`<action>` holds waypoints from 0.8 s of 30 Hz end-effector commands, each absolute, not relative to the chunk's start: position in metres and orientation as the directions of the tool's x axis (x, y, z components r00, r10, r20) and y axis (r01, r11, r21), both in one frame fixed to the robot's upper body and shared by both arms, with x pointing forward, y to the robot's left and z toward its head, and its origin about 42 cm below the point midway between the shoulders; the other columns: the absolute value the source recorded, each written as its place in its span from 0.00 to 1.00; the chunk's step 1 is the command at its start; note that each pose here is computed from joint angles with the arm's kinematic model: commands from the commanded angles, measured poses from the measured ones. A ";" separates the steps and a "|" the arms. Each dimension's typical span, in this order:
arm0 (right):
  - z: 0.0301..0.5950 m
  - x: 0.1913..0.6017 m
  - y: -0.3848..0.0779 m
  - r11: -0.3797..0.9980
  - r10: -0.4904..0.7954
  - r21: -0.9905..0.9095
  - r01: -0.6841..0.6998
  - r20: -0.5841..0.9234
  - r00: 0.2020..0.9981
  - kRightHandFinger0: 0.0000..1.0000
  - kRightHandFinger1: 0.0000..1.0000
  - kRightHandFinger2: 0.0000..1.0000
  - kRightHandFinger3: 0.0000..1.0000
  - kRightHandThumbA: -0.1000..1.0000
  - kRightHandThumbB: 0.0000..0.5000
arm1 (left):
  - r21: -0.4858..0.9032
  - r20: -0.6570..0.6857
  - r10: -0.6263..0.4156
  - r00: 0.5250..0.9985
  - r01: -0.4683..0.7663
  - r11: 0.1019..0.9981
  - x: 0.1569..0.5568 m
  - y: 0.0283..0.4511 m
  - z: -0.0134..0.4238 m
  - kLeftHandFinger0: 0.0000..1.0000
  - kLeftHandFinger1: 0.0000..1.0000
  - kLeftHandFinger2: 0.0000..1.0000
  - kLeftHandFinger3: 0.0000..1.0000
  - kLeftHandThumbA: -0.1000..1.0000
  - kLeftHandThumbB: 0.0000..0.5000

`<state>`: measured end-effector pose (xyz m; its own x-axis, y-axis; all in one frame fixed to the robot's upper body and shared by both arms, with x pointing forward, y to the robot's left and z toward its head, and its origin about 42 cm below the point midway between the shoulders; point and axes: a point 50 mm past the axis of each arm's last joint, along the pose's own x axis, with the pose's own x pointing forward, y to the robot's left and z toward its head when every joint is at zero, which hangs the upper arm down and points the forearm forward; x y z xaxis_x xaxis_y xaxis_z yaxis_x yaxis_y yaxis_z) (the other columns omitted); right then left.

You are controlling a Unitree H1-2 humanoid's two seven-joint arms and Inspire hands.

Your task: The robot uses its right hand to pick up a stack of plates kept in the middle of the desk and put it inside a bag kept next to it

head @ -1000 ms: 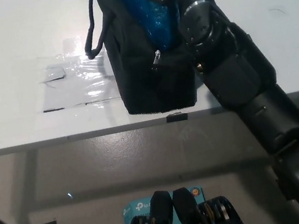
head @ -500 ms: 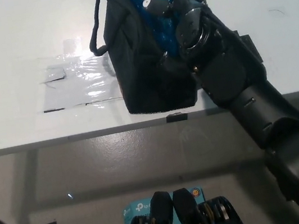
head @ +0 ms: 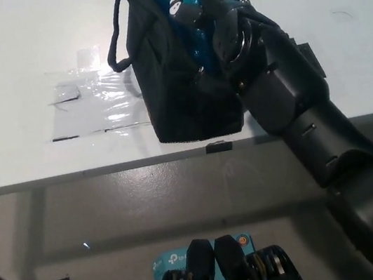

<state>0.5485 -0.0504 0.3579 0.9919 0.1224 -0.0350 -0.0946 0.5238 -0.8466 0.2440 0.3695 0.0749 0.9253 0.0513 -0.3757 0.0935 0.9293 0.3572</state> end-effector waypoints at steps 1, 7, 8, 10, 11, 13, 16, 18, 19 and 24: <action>0.407 0.540 -0.032 0.396 0.141 -0.916 -0.070 -0.014 0.990 1.00 1.00 1.00 1.00 1.00 1.00 | 0.380 -0.356 0.037 0.934 0.109 0.919 0.241 0.376 0.081 0.54 0.59 0.69 0.69 0.00 0.27; 0.450 0.539 -0.041 0.405 0.107 -0.914 0.027 0.077 0.991 1.00 1.00 1.00 1.00 1.00 1.00 | 0.387 -0.356 0.037 0.934 0.112 0.915 0.241 0.376 0.080 0.56 0.61 0.69 0.70 0.00 0.29; 0.455 0.539 -0.042 0.401 0.101 -0.915 0.039 0.087 0.991 1.00 1.00 1.00 1.00 1.00 1.00 | 0.384 -0.356 0.037 0.934 0.110 0.917 0.241 0.376 0.080 0.55 0.61 0.69 0.70 0.00 0.29; 0.480 0.539 -0.054 0.422 0.073 -0.900 0.108 0.153 0.986 1.00 1.00 1.00 1.00 1.00 1.00 | 0.383 -0.360 0.038 0.932 0.111 0.917 0.241 0.375 0.079 0.55 0.60 0.69 0.69 0.00 0.28; 0.488 0.539 -0.057 0.422 0.061 -0.898 0.125 0.166 0.984 1.00 1.00 1.00 1.00 1.00 1.00 | 0.391 -0.364 0.035 0.931 0.118 0.913 0.241 0.376 0.078 0.55 0.59 0.68 0.69 0.00 0.27; 0.498 0.538 -0.063 0.422 0.053 -0.895 0.146 0.185 0.981 1.00 1.00 1.00 1.00 1.00 1.00 | 0.388 -0.367 0.039 0.929 0.115 0.915 0.240 0.376 0.078 0.54 0.59 0.68 0.70 0.00 0.27; 0.531 0.536 -0.087 0.366 0.015 -0.908 0.205 0.226 0.974 1.00 1.00 1.00 1.00 1.00 1.00 | 0.381 -0.366 0.030 0.930 0.120 0.917 0.239 0.376 0.078 0.52 0.56 0.68 0.70 0.00 0.31; 0.548 0.533 -0.102 0.372 -0.002 -0.897 0.239 0.257 0.966 1.00 1.00 1.00 1.00 1.00 1.00 | 0.391 -0.369 0.029 0.929 0.126 0.912 0.239 0.375 0.079 0.52 0.56 0.68 0.69 0.00 0.28; 0.557 0.532 -0.108 0.377 -0.010 -0.890 0.257 0.274 0.962 1.00 1.00 1.00 1.00 1.00 1.00 | 0.390 -0.374 0.037 0.927 0.121 0.913 0.237 0.377 0.079 0.54 0.58 0.68 0.69 0.00 0.28; 0.578 0.520 -0.128 0.388 -0.033 -0.860 0.332 0.347 0.937 1.00 1.00 1.00 1.00 1.00 1.00 | 0.390 -0.381 0.039 0.924 0.123 0.913 0.235 0.376 0.078 0.55 0.58 0.68 0.69 0.00 0.28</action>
